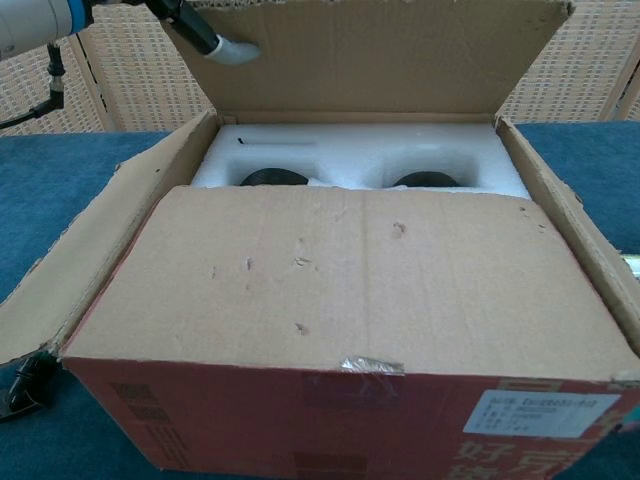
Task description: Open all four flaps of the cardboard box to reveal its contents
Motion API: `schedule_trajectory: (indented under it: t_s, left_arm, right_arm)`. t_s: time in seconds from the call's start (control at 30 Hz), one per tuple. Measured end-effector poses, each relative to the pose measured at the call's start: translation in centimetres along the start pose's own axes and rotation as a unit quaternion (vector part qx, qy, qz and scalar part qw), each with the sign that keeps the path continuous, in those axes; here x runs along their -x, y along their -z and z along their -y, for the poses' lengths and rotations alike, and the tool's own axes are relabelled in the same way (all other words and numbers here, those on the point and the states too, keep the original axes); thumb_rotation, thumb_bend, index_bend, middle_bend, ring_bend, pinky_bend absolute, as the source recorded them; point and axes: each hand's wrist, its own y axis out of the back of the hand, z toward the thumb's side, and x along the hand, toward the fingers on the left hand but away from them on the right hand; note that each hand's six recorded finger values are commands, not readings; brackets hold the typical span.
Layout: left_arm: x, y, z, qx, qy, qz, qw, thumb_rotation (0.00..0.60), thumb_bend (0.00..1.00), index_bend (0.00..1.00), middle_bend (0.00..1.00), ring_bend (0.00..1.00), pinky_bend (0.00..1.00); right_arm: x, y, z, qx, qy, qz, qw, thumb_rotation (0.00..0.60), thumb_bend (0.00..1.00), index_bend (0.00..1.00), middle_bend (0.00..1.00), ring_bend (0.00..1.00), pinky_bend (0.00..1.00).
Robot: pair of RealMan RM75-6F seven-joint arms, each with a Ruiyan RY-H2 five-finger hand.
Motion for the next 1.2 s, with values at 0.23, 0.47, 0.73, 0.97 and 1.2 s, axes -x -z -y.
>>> schedule_trajectory:
  t_s: [0.23, 0.47, 0.73, 0.97, 1.2]
  left_arm:
    - [-2.3, 0.8, -0.6, -0.026, -0.015, -0.012, 0.9995, 0.496, 0.29, 0.0, 0.0, 0.0, 0.0]
    - [-4.7, 1.8, -0.4, -0.062, -0.02, -0.03, 0.9975, 0.496, 0.29, 0.0, 0.0, 0.0, 0.0]
    - [-6.9, 3.1, 0.6, -0.083, -0.013, -0.062, 0.9946, 0.496, 0.29, 0.0, 0.0, 0.0, 0.0]
    - [-7.2, 4.2, 1.5, -0.087, 0.007, -0.082, 0.9928, 0.497, 0.28, 0.0, 0.0, 0.0, 0.0]
    - [-6.6, 4.5, 1.4, -0.042, 0.021, -0.088, 0.995, 0.492, 0.24, 0.07, 0.0, 0.0, 0.0]
  right_arm:
    - [-0.2, -0.1, -0.3, 0.001, 0.0, 0.0, 1.0, 0.6, 0.88, 0.07, 0.05, 0.0, 0.0]
    - [-0.3, -0.1, -0.5, 0.001, 0.0, 0.002, 1.0, 0.6, 0.88, 0.07, 0.05, 0.0, 0.0]
    - [-0.5, 0.1, -0.8, 0.001, 0.001, 0.005, 1.0, 0.6, 0.88, 0.07, 0.05, 0.0, 0.0]
    - [-0.6, 0.1, -0.8, 0.001, 0.001, 0.007, 1.0, 0.6, 0.88, 0.07, 0.05, 0.0, 0.0]
    - [-0.6, -0.2, -0.9, 0.001, 0.001, 0.003, 1.0, 0.6, 0.88, 0.07, 0.05, 0.0, 0.0]
